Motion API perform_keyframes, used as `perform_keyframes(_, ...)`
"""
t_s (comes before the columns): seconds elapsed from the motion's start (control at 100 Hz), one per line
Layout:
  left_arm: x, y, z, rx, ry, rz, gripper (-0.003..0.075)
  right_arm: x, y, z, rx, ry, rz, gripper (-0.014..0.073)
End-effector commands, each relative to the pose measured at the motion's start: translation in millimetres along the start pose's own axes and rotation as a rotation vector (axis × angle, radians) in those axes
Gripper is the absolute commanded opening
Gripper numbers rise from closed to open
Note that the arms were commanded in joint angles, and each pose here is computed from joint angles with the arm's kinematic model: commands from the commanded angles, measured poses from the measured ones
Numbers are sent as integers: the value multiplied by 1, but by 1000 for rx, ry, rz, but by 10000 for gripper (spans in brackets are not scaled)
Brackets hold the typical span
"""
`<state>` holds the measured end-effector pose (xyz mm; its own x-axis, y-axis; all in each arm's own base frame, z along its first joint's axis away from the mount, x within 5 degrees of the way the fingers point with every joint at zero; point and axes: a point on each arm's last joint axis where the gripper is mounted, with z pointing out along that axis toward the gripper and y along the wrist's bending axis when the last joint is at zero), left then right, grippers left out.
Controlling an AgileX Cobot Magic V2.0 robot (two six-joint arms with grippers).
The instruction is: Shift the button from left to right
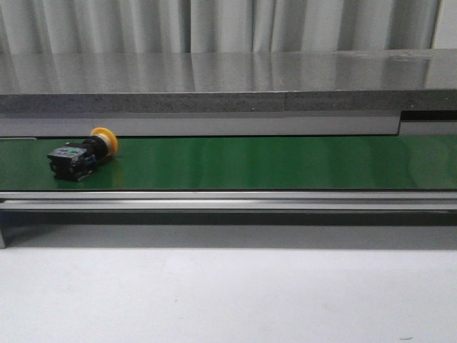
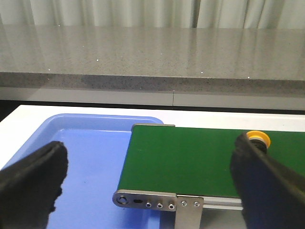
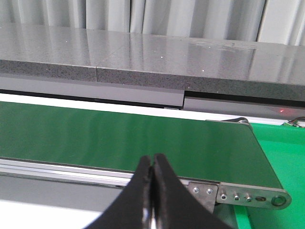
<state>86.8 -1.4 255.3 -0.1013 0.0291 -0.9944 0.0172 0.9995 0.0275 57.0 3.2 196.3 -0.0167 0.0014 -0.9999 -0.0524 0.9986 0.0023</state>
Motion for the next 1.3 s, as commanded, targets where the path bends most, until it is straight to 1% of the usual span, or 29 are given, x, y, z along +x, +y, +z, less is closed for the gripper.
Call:
perform_keyframes(0.0, -16, 2, -1, -20, -100, -66, 530, -9, -1, -2, 6, -106, -11, -67)
perform_keyframes(0.11, -15, 2, -1, -12, -84, -86, 424, -9, -1, -2, 6, -106, -11, -67)
perform_keyframes(0.18, -14, 1, 0, -8, -73, -86, 333, -9, -1, -2, 6, -106, -11, -67)
perform_keyframes(0.3, -13, 1, 0, -5, -67, -86, 150, -9, -1, -2, 6, -106, -11, -67)
perform_keyframes(0.37, -12, 1, 0, -3, -61, -86, 66, -9, -1, -2, 6, -106, -11, -67)
perform_keyframes(0.44, -12, 1, 0, -1, -57, -86, 4, -9, -1, -2, 6, -106, -11, -67)
perform_keyframes(0.72, -12, 1, 0, -1, -57, -86, 5, -9, -1, -2, 6, -106, -11, -67)
perform_keyframes(0.92, -12, 1, 0, -1, -57, -86, 5, -16, -1, -3, 11, -178, -11, -67)
perform_keyframes(1.02, -12, 1, 0, -1, -57, -86, 5, -21, -1, -4, 11, -191, 0, -67)
perform_keyframes(1.19, -12, 1, 0, -1, -57, -86, 5, -39, 0, -7, -2, -135, 17, -67)
perform_keyframes(1.29, -12, 1, 0, -1, -57, -86, 5, -56, 1, -6, -9, -100, 17, -67)
